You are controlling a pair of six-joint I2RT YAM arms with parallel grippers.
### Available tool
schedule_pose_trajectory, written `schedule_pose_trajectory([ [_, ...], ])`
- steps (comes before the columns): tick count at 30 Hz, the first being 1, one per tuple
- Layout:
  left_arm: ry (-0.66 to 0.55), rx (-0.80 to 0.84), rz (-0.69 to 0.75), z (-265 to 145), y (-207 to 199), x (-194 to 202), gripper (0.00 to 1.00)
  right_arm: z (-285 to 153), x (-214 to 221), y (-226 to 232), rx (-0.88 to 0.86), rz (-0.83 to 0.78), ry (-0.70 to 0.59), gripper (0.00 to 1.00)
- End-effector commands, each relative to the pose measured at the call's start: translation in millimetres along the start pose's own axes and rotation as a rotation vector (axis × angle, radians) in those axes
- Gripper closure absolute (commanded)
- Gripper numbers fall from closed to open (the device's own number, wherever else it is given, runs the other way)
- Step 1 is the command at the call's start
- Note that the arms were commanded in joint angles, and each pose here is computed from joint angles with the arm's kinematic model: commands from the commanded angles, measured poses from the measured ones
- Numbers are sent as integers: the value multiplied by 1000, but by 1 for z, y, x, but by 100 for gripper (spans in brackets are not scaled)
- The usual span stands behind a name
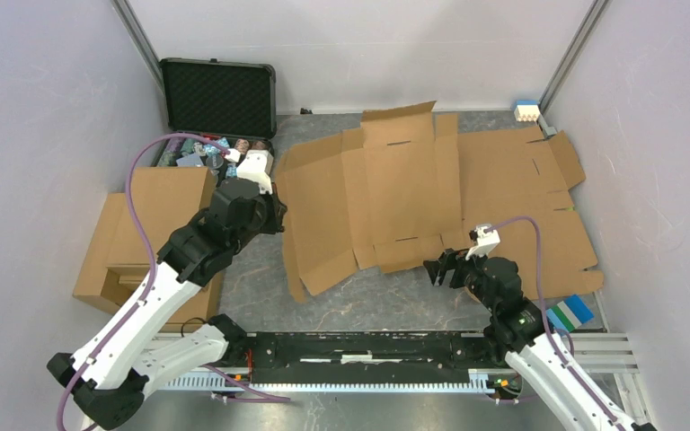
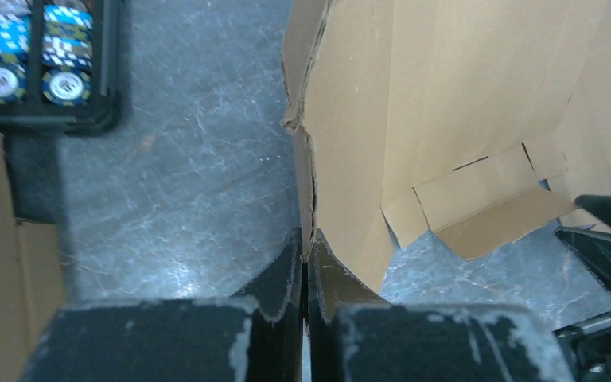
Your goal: Fold the paper box
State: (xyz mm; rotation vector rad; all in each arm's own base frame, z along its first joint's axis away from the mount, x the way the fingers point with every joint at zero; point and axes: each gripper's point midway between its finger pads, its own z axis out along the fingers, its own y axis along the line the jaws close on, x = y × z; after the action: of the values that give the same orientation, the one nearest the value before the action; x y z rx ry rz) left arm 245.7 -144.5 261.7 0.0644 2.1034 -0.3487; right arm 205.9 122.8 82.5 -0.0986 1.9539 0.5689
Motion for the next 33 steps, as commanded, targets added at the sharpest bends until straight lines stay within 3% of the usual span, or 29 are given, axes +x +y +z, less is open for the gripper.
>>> schedule_pose_trajectory([
  [1,-122,3,207,-21,10,-32,98,-5,-37,-4,69,-48,-67,3],
  [4,-167,36,278,-32,10,-36,98,-10,-61,-15,157,-72,-128,2],
  [8,-241,70,339,-42,11,-39,98,-14,-95,-5,143,-111,-208,2],
  [12,-295,77,385,-46,16,-35,98,-9,-113,3,133,-170,-197,2],
  [20,-380,85,384,-50,24,-26,98,27,-98,12,62,-248,-96,2],
  [30,-350,110,328,-45,19,-19,98,51,-76,-26,218,-221,-132,2],
  [33,-341,117,293,-43,18,-15,98,56,-63,-40,285,-241,-55,2],
])
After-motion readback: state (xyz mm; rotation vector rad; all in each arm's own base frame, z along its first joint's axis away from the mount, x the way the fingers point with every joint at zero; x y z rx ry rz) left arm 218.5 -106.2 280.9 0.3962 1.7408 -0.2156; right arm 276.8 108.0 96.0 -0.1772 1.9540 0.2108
